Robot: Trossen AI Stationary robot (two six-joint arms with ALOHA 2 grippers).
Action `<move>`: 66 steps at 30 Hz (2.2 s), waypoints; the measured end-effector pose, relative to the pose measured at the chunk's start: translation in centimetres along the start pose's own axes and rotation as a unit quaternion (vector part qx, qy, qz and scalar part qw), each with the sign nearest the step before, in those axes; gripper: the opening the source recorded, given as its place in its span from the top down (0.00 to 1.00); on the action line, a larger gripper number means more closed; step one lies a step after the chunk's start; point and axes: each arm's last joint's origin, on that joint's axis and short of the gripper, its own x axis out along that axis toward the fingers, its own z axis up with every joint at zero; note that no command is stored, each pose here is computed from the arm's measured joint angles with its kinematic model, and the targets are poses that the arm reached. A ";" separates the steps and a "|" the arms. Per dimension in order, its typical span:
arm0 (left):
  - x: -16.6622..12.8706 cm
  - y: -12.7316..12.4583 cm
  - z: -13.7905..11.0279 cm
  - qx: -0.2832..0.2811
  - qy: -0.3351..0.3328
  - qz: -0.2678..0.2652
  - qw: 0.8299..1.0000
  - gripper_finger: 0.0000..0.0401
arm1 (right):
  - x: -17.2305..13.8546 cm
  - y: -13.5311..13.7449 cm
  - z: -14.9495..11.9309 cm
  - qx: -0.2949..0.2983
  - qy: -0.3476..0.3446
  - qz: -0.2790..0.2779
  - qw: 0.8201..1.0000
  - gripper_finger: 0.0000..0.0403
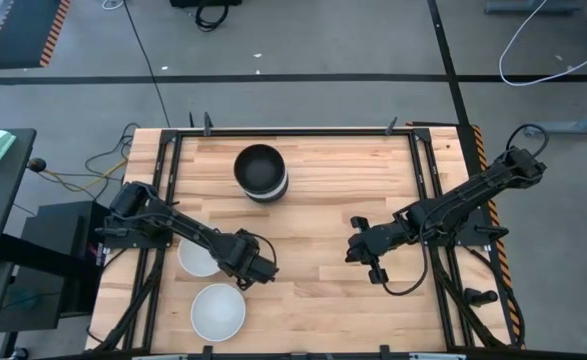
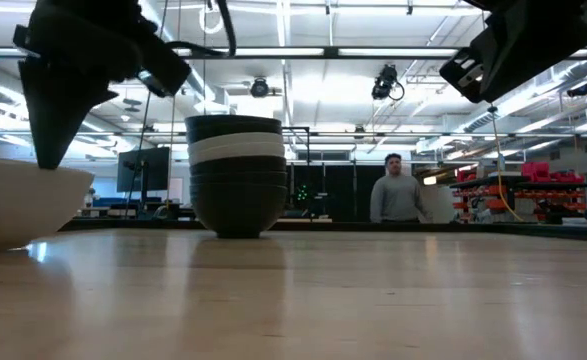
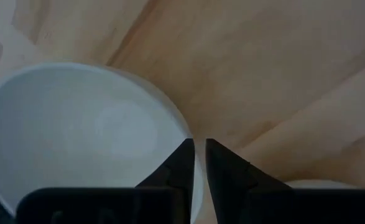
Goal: Nest bowls inside each other
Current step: Stack the white bowl on top of the stacked black bowls
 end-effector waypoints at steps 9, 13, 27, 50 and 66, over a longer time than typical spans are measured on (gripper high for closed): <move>2.2 1.2 -0.3 -0.033 0.028 0.049 0.998 0.86 | 0.0 0.0 0.0 0.000 0.000 0.000 1.000 0.96; 2.5 1.7 -0.5 -0.047 0.037 0.070 0.996 0.87 | 0.0 0.0 0.0 0.000 0.000 0.000 1.000 0.96; 1.8 2.4 -0.8 -0.074 0.047 0.116 0.989 0.81 | 0.0 0.0 0.0 0.000 0.000 0.000 1.000 0.96; 0.5 2.5 -0.7 -0.078 0.039 0.130 0.988 0.77 | 0.0 0.0 0.0 0.004 -0.001 0.001 1.000 0.96; 3.7 3.7 -1.3 -0.095 0.095 0.157 0.978 0.77 | 0.0 0.9 -0.2 -0.009 0.001 0.013 1.000 0.96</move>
